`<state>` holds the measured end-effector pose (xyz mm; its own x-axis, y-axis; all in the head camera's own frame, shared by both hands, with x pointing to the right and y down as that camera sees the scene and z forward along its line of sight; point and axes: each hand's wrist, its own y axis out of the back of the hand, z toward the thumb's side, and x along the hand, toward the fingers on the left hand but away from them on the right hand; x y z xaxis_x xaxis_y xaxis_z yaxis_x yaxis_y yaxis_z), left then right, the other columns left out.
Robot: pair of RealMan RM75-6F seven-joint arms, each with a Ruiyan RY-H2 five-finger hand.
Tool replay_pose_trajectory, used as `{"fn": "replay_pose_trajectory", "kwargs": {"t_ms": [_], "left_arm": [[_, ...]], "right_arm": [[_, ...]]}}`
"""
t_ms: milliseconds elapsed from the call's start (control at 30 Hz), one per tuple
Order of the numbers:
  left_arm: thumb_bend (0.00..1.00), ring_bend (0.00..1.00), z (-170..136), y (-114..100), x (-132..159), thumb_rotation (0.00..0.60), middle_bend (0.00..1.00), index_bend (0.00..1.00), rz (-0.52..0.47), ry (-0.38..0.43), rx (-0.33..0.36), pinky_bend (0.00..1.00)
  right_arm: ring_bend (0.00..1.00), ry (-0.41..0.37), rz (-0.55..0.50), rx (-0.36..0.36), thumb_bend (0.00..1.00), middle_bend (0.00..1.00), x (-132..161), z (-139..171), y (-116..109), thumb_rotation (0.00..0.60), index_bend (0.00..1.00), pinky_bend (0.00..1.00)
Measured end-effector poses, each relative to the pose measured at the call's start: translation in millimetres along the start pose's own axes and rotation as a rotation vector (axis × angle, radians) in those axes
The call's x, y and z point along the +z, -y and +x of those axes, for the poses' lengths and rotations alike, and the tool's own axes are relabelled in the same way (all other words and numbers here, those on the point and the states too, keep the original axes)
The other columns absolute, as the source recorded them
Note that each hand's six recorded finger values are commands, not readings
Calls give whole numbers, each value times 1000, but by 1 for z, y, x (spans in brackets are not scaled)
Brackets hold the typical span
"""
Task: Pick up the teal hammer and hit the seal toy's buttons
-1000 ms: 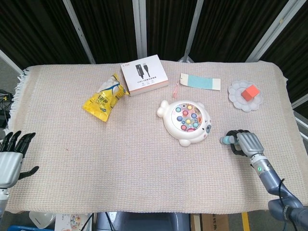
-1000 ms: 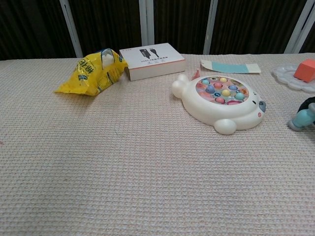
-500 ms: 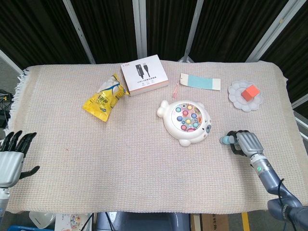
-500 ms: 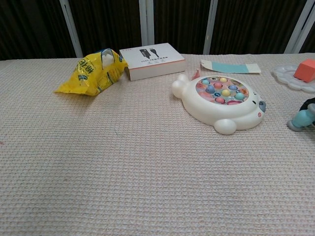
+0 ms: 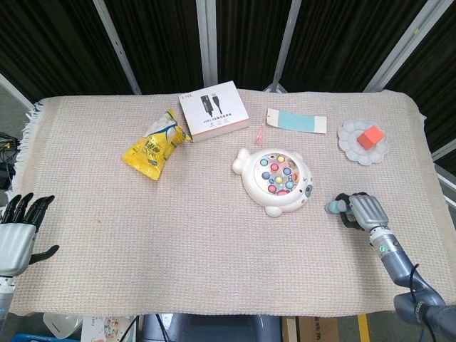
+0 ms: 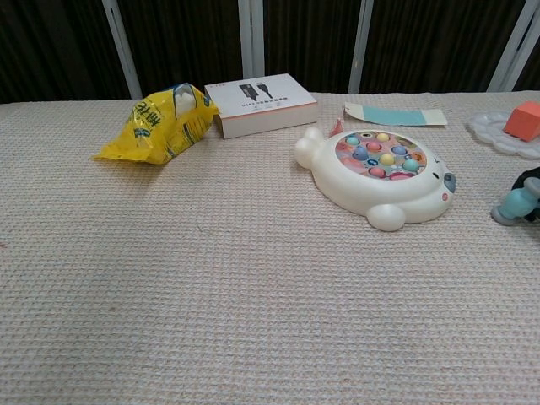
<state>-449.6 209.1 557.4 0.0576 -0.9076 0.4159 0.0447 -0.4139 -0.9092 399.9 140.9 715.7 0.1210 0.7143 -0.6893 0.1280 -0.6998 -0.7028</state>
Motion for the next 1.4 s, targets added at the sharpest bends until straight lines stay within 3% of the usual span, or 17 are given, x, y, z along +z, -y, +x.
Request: {"fn": "replay_pose_trajectory", "kwargs": {"t_ms": [433, 767, 1033, 1200, 1400], "left_arm": [[86, 12, 0, 1, 0, 600, 131, 110, -3, -1, 1, 16], [86, 12, 2, 1, 1, 600, 131, 113, -3, 3, -3, 16], [86, 12, 3, -2, 8, 600, 135, 116, -2, 26, 13, 16], [86, 13, 4, -4, 10, 600, 138, 118, -1, 31, 22, 16], [86, 12, 5, -7, 9, 600, 138, 118, 0, 32, 33, 16]], "right_arm": [[504, -43, -48, -60, 740, 639, 7, 1, -9, 600, 652, 334], [609, -126, -69, -93, 820, 738, 26, 5, -23, 600, 781, 466], [627, -258, -15, -89, 825, 757, 72, 3, -57, 600, 810, 466], [632, -349, 54, -50, 836, 761, 122, -8, -87, 600, 814, 466], [638, -357, 161, 20, 839, 768, 155, -29, -110, 600, 825, 466]]}}
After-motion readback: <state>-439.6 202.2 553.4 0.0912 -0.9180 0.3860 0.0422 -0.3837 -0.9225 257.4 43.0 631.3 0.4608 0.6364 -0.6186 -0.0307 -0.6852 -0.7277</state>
